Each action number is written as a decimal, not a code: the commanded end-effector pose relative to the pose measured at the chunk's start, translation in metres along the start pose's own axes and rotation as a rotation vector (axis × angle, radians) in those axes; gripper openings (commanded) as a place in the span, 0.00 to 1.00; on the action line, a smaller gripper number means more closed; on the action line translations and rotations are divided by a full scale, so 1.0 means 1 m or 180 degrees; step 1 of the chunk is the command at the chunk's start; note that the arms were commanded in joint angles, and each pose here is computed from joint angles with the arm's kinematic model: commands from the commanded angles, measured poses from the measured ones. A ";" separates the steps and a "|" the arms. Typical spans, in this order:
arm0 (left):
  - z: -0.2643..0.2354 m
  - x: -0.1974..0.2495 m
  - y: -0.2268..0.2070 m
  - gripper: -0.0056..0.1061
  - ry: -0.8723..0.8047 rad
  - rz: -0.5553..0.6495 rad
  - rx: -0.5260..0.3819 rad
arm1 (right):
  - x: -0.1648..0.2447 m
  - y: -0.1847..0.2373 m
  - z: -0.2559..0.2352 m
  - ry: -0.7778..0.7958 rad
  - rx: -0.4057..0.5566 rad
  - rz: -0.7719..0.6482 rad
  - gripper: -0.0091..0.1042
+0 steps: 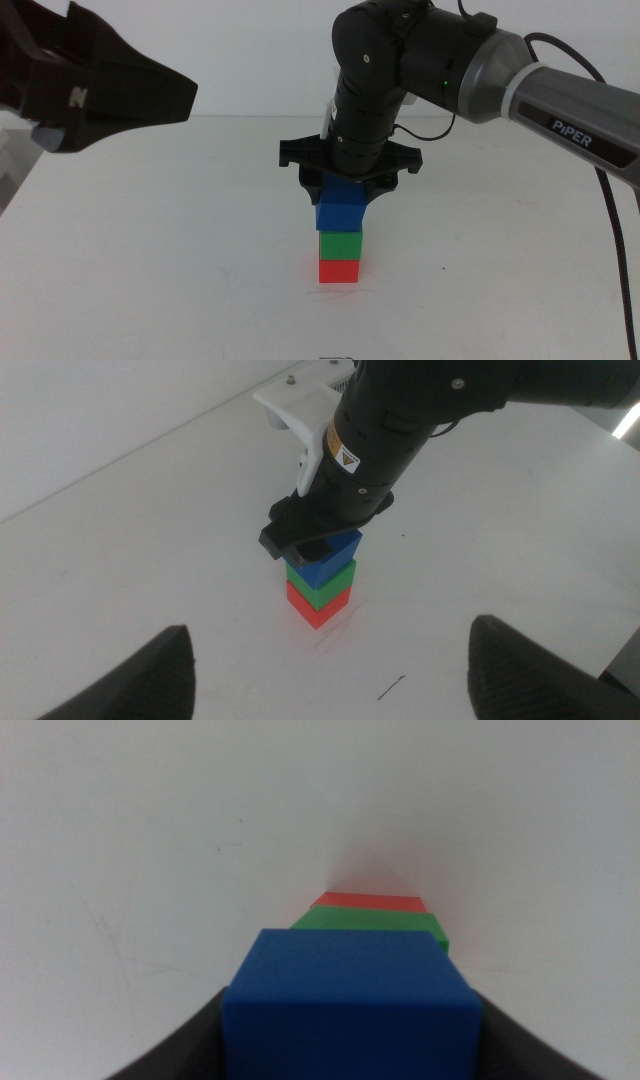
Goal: Stack red cubes first, then green, then blue cubes in a specific spot.
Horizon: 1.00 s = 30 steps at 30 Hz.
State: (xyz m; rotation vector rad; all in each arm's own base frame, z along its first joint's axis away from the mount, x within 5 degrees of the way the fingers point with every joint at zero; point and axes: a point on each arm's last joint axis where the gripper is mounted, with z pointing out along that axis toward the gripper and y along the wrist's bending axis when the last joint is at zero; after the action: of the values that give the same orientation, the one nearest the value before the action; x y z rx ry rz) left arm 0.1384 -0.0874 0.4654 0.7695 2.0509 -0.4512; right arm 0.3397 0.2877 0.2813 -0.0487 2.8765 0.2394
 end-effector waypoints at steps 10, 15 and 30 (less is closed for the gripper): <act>-0.007 -0.010 -0.001 0.89 -0.0287 -0.0032 -0.0006 | 0.000 -0.010 -0.044 -0.0147 -0.0029 -0.0019 0.73; -0.007 -0.010 -0.001 0.89 -0.0287 -0.0032 -0.0006 | -0.001 -0.017 -0.065 -0.0260 -0.0112 -0.0100 0.73; -0.007 -0.010 -0.001 0.89 -0.0287 -0.0032 -0.0006 | 0.022 -0.127 -0.226 -0.1407 -0.0300 -0.0247 0.73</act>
State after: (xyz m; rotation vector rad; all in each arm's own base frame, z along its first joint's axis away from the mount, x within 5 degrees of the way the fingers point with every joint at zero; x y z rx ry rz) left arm 0.1384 -0.0874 0.4654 0.7695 2.0509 -0.4512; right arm 0.2930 0.1548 0.4436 -0.1185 2.4829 0.3566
